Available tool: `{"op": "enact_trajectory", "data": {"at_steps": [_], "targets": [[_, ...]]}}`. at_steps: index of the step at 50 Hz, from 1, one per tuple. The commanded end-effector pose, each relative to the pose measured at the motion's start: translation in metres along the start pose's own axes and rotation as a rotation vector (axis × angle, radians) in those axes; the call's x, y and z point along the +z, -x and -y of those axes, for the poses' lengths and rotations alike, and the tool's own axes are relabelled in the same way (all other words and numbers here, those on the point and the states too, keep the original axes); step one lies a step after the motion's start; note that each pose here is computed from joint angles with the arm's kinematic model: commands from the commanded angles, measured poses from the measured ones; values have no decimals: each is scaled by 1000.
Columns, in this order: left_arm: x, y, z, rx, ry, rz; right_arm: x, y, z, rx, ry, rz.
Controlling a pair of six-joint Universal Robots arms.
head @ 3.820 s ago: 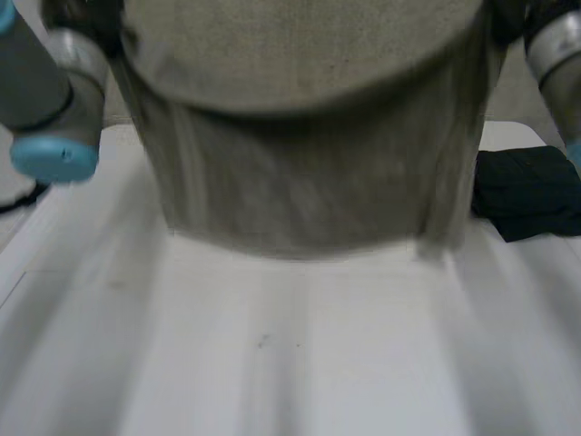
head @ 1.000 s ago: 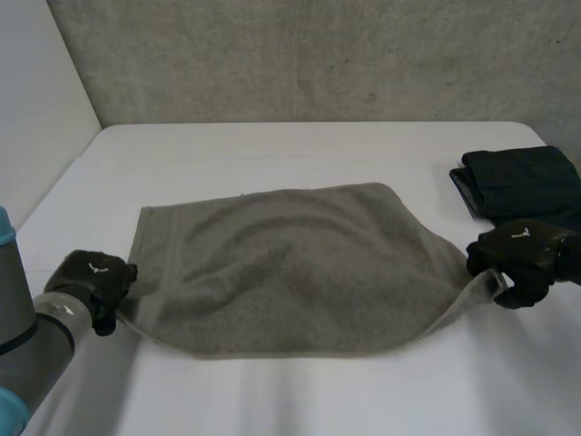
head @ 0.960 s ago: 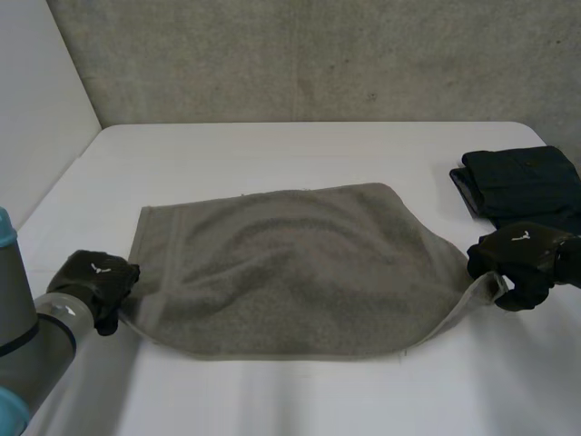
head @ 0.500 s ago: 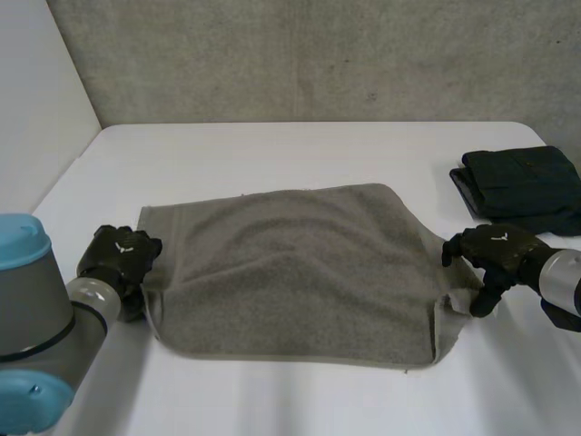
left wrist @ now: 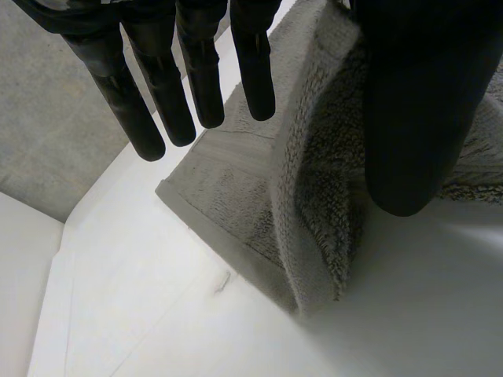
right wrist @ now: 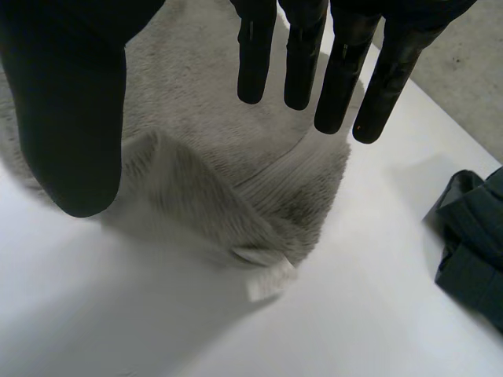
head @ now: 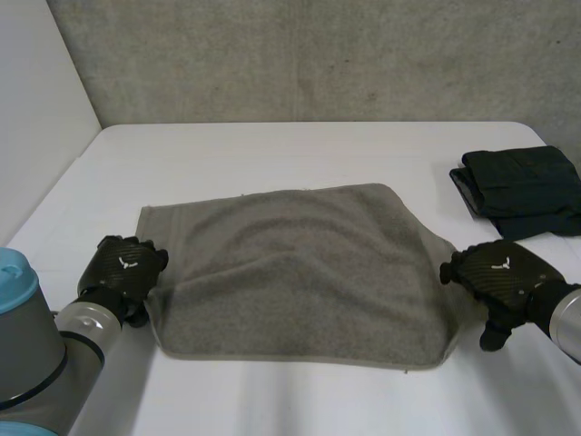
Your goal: Fold the laundry.
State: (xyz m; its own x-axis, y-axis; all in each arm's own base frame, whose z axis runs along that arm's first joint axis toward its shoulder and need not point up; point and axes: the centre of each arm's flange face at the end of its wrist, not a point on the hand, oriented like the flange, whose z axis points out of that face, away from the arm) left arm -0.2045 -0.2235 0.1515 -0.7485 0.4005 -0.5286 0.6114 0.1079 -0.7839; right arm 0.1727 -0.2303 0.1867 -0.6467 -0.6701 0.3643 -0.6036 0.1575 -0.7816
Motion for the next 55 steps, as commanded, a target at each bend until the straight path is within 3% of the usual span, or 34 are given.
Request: {"op": "enact_trajectory", "data": {"at_steps": [1, 13, 33, 48, 55], "targets": [[0, -1, -2, 0, 5, -3, -3, 8, -12, 13, 57, -15], [1, 0, -3, -2, 7, 1, 24, 12, -41, -17, 105, -78], [5, 4, -1, -13, -6, 13, 18, 31, -47, -4, 91, 29], [22, 24, 13, -35, -38, 80, 24, 27, -48, -28, 52, -9], [35, 41, 26, -119, -73, 123, 26, 25, -47, -40, 36, -25]]}}
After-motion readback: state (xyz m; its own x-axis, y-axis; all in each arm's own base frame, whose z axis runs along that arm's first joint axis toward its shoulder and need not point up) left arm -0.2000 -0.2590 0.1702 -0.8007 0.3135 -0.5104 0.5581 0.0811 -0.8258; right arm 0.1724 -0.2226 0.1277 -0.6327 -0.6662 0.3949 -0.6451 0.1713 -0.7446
